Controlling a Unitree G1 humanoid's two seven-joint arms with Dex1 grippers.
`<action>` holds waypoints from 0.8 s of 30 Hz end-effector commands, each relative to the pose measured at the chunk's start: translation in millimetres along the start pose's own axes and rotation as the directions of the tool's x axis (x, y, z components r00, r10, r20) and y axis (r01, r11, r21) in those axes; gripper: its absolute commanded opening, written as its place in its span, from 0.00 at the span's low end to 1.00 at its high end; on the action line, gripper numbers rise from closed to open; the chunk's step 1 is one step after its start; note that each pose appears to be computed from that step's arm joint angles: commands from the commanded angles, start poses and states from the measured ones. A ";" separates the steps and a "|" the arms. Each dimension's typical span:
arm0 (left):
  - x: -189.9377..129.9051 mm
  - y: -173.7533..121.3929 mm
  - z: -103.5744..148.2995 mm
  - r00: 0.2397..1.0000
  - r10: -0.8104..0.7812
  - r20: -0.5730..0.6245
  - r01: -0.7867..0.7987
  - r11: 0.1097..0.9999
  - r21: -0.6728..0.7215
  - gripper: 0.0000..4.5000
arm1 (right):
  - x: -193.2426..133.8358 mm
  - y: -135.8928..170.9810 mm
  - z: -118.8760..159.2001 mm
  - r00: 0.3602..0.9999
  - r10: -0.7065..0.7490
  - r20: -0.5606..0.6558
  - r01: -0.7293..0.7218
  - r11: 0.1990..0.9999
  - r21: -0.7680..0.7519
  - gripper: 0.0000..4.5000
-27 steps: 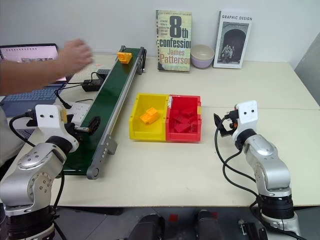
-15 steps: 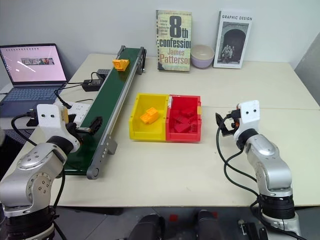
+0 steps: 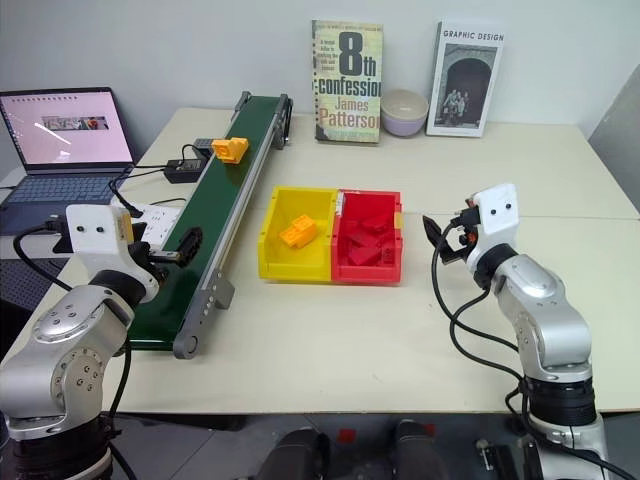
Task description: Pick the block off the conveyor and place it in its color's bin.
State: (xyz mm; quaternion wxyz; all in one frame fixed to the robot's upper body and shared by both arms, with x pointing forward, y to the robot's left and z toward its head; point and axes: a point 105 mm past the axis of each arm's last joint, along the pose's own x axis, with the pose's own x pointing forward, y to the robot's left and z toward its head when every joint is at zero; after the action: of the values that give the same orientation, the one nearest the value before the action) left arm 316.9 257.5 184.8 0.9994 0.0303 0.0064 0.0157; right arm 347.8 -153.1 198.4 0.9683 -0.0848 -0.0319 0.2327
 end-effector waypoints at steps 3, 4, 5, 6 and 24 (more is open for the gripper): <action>14.3 7.1 18.4 0.996 0.026 0.087 -0.025 1.000 -0.015 1.00 | 2.4 44.3 30.8 0.933 0.348 0.092 -0.350 0.937 0.002 1.00; 18.4 7.0 19.4 0.996 0.022 0.090 -0.021 1.000 -0.016 1.00 | 0.1 54.7 36.1 0.899 0.424 0.106 -0.428 0.904 0.015 1.00; 22.2 5.7 20.6 0.996 0.011 0.093 -0.009 1.000 -0.020 1.00 | -2.5 63.6 42.3 0.864 0.488 0.123 -0.496 0.868 0.037 1.00; 25.2 4.9 21.3 0.996 0.003 0.094 -0.001 1.000 -0.021 1.00 | -7.0 73.7 50.2 0.816 0.559 0.148 -0.571 0.818 0.062 1.00; 53.4 0.5 9.3 0.996 -0.071 0.060 0.073 0.997 -0.022 1.00 | -32.0 115.9 54.3 0.656 0.743 0.136 -0.753 0.656 0.048 1.00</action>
State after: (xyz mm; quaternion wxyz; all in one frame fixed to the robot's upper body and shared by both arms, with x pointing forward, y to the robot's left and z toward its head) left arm 367.6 257.1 182.0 0.9998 0.0010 -0.0013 -0.0209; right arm 270.7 -59.5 221.8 0.7947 -0.0119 -0.0082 0.6068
